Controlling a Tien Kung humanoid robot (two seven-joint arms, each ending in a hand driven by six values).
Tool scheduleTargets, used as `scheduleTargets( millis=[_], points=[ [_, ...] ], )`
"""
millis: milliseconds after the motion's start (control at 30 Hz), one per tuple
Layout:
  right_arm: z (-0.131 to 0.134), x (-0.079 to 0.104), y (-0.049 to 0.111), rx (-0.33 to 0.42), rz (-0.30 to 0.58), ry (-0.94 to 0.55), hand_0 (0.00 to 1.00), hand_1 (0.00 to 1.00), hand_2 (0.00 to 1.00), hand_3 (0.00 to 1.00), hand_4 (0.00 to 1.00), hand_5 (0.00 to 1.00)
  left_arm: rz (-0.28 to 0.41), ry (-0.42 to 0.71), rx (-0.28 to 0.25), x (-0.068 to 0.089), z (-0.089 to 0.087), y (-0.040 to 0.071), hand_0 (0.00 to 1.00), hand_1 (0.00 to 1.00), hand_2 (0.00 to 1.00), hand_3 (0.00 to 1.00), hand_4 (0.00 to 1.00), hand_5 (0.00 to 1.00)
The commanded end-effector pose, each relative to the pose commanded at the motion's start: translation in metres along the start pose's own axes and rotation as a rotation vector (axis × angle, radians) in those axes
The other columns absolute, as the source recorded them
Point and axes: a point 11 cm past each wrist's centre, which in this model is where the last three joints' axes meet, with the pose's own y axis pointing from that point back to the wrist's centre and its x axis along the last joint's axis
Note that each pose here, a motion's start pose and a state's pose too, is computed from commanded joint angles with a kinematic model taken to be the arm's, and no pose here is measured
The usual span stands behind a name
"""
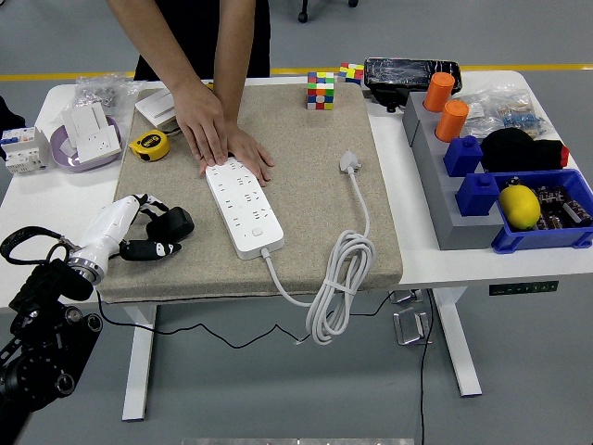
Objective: Pick up the plug,place it near the board,insert it into the board,press the button
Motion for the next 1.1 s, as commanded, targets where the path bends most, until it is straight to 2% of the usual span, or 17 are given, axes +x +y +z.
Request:
scheduleTargets(
  millis=[167,200,567,600,667,767,800,967,1000,1100],
  points=[
    [0.0,0.001,0.0,0.001,0.003,-0.001,0.817,0.782,0.751,0.761,0.998,0.998,-0.004,0.001,0.0,-0.001,0.0,0.0,0.764,0.572,0.333,0.327,0.907,0.174],
    [0.0,0.001,0.0,0.001,0.003,-0.001,0.817,0.785,0.751,0.761,0.998,0.998,-0.005,0.001,-0.001,-0.001,0.001,0.0,0.7,0.463,0.285,0.257,0.737,0.197],
    [-0.001,0.0,0.0,0.003,0.003,-0.003,0.816,0.786,0.752,0.761,0.998,0.998,0.015,0.0,-0.013,0.003,0.004,0.001,0.679,0.443,0.277,0.249,0.701,0.207],
    [-0.001,0.001,0.0,0.002,0.003,-0.003,0.816,0.789,0.752,0.761,0.998,0.998,0.025,0.0,-0.017,0.005,0.005,0.001,0.548,0.322,0.267,0.245,0.653,0.218],
    [-0.001,0.001,0.0,0.002,0.004,-0.003,0.816,0.789,0.752,0.761,0.998,0.998,0.038,-0.003,-0.024,0.008,0.008,0.001,0.548,0.322,0.267,0.245,0.653,0.218],
    [0.0,0.001,0.0,0.001,0.004,-0.003,0.816,0.789,0.752,0.761,0.998,0.998,0.048,-0.012,-0.044,0.015,0.017,0.0,0.548,0.322,0.267,0.245,0.653,0.218],
    [-0.001,0.001,0.0,0.002,0.004,-0.003,0.816,0.789,0.752,0.76,0.998,0.998,0.049,-0.016,-0.053,0.017,0.02,-0.001,0.469,0.255,0.262,0.246,0.61,0.203],
    [-0.002,0.001,0.0,0.004,0.004,-0.004,0.816,0.789,0.752,0.76,0.998,0.998,0.039,-0.057,-0.122,0.03,0.042,-0.006,0.469,0.255,0.262,0.246,0.61,0.203],
    [-0.002,0.001,0.0,0.004,0.005,-0.005,0.816,0.79,0.752,0.761,0.998,0.998,0.038,-0.064,-0.134,0.032,0.046,-0.006,0.462,0.25,0.256,0.257,0.582,0.162],
    [-0.002,0.001,0.0,0.004,0.006,-0.005,0.816,0.79,0.752,0.761,0.998,0.998,0.036,-0.1,-0.189,0.039,0.063,-0.01,0.462,0.25,0.256,0.257,0.582,0.162]
  ],
)
